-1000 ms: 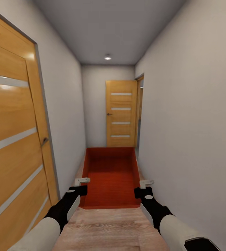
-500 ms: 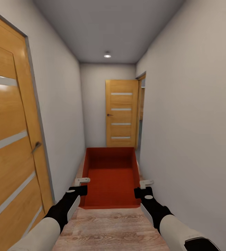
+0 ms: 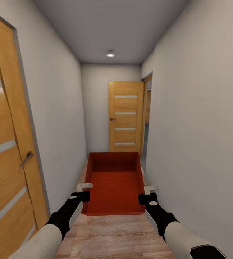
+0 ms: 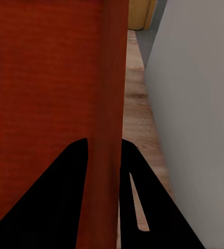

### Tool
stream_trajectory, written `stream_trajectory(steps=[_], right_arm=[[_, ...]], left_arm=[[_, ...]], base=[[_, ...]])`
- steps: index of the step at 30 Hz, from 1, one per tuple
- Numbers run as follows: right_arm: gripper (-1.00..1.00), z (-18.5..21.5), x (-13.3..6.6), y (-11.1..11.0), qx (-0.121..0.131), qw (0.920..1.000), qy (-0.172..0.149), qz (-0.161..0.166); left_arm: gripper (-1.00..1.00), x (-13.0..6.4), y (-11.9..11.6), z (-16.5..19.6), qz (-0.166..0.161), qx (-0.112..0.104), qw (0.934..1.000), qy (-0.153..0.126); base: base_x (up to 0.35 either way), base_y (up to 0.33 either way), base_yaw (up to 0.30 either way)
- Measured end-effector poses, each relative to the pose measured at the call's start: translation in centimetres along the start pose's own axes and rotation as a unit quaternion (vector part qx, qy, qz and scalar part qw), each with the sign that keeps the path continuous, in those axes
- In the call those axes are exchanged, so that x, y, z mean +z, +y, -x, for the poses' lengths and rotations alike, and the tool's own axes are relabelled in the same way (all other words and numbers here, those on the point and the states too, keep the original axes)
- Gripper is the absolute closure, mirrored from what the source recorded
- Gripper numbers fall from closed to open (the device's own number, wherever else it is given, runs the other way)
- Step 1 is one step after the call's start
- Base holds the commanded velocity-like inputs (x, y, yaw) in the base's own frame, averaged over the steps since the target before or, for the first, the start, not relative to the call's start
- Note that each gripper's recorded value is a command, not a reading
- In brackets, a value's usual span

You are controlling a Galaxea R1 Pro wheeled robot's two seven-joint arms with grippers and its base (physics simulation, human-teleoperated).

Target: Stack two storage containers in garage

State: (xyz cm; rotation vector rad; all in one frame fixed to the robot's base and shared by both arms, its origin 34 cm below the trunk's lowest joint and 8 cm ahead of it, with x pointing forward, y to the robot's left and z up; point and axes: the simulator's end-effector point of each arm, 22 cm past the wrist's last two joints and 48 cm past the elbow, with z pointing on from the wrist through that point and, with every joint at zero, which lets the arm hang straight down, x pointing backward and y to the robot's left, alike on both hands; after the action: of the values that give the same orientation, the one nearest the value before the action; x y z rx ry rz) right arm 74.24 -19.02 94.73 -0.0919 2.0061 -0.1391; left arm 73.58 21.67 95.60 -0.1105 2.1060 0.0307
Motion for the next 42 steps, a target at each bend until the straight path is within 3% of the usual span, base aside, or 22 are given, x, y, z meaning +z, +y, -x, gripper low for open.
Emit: stream_trajectory(steps=[42], right_arm=[[1.0,0.0,0.0,-0.02,0.0,1.0,0.0,0.0]], left_arm=[[1.0,0.01,-0.02,-0.03,0.0,0.0,1.0,0.0]], base=[[0.325,0.0,0.0]])
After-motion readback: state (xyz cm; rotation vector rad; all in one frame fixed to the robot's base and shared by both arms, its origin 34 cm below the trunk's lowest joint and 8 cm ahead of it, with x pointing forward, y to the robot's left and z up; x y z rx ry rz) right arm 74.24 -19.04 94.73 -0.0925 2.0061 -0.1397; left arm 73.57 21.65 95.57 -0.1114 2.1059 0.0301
